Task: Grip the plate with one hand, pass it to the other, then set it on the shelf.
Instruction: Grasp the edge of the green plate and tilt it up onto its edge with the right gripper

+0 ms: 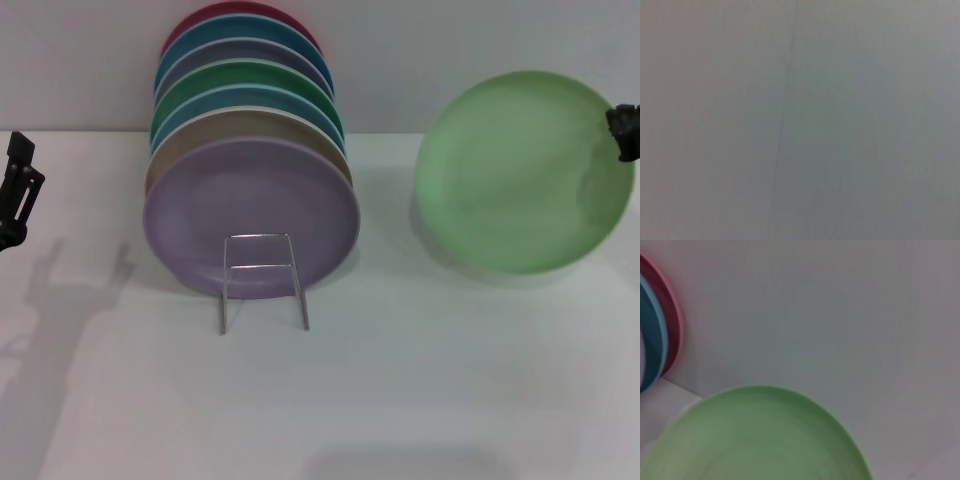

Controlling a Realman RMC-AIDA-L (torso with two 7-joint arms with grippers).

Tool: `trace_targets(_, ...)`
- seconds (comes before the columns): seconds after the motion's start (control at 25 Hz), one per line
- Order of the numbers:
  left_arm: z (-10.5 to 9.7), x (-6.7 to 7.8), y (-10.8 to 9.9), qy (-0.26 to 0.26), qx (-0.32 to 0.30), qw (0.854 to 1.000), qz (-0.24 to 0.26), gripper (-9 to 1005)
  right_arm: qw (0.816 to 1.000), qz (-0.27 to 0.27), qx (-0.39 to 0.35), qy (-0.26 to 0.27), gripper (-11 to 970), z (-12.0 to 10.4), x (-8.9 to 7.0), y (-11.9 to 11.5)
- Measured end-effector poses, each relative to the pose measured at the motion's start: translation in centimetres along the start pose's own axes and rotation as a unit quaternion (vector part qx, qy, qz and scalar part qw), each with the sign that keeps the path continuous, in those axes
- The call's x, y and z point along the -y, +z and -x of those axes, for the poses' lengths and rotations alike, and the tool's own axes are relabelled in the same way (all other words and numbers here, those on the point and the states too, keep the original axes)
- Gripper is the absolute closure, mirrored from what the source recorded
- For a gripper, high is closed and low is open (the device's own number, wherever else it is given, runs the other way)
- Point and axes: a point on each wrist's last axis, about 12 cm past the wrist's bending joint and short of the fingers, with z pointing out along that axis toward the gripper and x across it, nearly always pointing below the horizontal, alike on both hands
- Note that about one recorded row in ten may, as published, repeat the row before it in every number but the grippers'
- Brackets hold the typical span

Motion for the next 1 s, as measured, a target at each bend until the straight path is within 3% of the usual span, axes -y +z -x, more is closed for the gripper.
trace_targets(0.72, 0.0, -0.1, -0.1, 0.003, -0.002, 1.000, 0.001, 137, 0.991, -0.055, 0.117, -0.046, 948, -1.5, -3.8, 1.3)
trace_targets(1.0, -0.1, -0.1, 0.0, 0.003, -0.003, 1.000, 0.000, 137, 0.983, -0.081, 0.160, -0.048, 945, -1.9, -4.4, 0.9)
